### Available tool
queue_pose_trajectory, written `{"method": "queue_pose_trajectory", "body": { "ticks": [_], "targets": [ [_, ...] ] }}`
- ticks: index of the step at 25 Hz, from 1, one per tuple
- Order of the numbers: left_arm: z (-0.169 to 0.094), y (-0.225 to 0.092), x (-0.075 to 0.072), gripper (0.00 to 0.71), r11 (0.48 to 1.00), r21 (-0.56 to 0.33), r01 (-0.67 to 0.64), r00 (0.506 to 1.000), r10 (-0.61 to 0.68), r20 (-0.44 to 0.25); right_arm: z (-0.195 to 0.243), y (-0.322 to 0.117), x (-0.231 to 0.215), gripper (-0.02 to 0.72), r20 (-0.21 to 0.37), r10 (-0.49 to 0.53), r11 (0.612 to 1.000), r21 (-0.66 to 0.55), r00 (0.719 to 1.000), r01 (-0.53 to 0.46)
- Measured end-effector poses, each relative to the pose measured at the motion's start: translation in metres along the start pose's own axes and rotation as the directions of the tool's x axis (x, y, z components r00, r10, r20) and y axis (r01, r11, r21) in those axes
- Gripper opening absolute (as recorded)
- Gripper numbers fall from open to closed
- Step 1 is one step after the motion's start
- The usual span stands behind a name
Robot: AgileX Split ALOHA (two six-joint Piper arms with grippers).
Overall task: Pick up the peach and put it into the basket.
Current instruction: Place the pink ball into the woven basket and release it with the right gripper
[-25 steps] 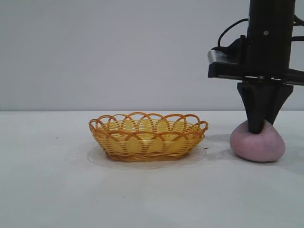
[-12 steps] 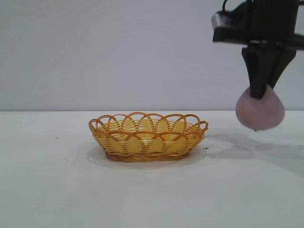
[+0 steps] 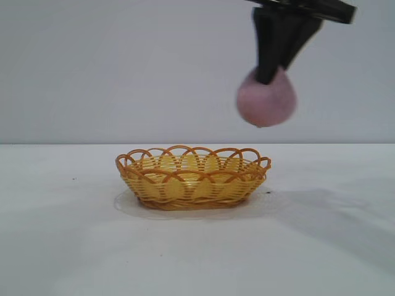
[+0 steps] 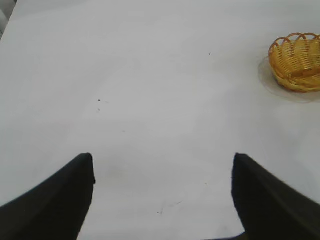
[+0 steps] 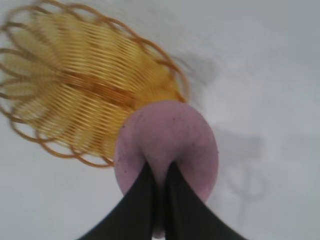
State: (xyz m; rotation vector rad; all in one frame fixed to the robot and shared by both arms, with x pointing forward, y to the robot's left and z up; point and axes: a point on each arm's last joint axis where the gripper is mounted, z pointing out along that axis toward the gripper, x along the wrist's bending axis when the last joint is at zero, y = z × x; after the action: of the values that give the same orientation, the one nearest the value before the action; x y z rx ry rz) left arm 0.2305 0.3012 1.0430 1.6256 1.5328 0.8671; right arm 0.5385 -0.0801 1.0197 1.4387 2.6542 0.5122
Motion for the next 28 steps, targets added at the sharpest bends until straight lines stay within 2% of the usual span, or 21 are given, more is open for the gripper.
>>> {"method": "queue_pose_trajectory", "body": {
  "ticks": [3,8,19,20,22,23,26,27,28],
  "targets": [
    [0.000,0.000,0.000,0.538,1.000,0.000,0.000,1.000,0.000,0.000,0.011,0.004,0.015,0.000,-0.015,-0.035,0.999,-0.020,0.999,0.034],
    [0.000,0.000,0.000,0.538,1.000,0.000,0.000,1.000,0.000,0.000,0.042,0.015,0.026,0.000,-0.022,-0.060,0.998,0.021,0.998,0.060],
    [0.000,0.000,0.000,0.538,1.000,0.000,0.000,1.000,0.000,0.000,0.071,0.023,0.030,0.000,-0.054,-0.029,0.997,0.072,0.998,0.033],
    [0.000,0.000,0.000,0.538,1.000,-0.002,0.000,1.000,0.000,0.000,0.072,0.023,0.030,0.059,-0.054,-0.029,0.996,0.079,0.998,0.033],
    [0.000,0.000,0.000,0.538,1.000,-0.002,0.000,1.000,0.000,0.000,0.073,0.022,0.030,0.059,-0.054,-0.029,0.995,0.092,0.998,0.034],
    [0.000,0.000,0.000,0.538,1.000,-0.002,0.000,1.000,0.000,0.000,0.073,0.021,0.030,0.115,-0.054,-0.029,0.995,0.094,0.998,0.034],
    [0.000,0.000,0.000,0.538,1.000,-0.002,0.000,1.000,0.000,0.000,0.073,0.021,0.030,0.213,-0.054,-0.029,0.995,0.094,0.998,0.034],
    [0.000,0.000,0.000,0.538,1.000,-0.002,0.000,1.000,0.000,0.000,0.073,0.022,0.030,0.234,-0.054,-0.029,0.995,0.092,0.998,0.034],
    [0.000,0.000,0.000,0.538,1.000,-0.002,0.000,1.000,0.000,0.000,0.073,0.022,0.030,0.219,-0.054,-0.029,0.995,0.091,0.998,0.034]
  ]
}}
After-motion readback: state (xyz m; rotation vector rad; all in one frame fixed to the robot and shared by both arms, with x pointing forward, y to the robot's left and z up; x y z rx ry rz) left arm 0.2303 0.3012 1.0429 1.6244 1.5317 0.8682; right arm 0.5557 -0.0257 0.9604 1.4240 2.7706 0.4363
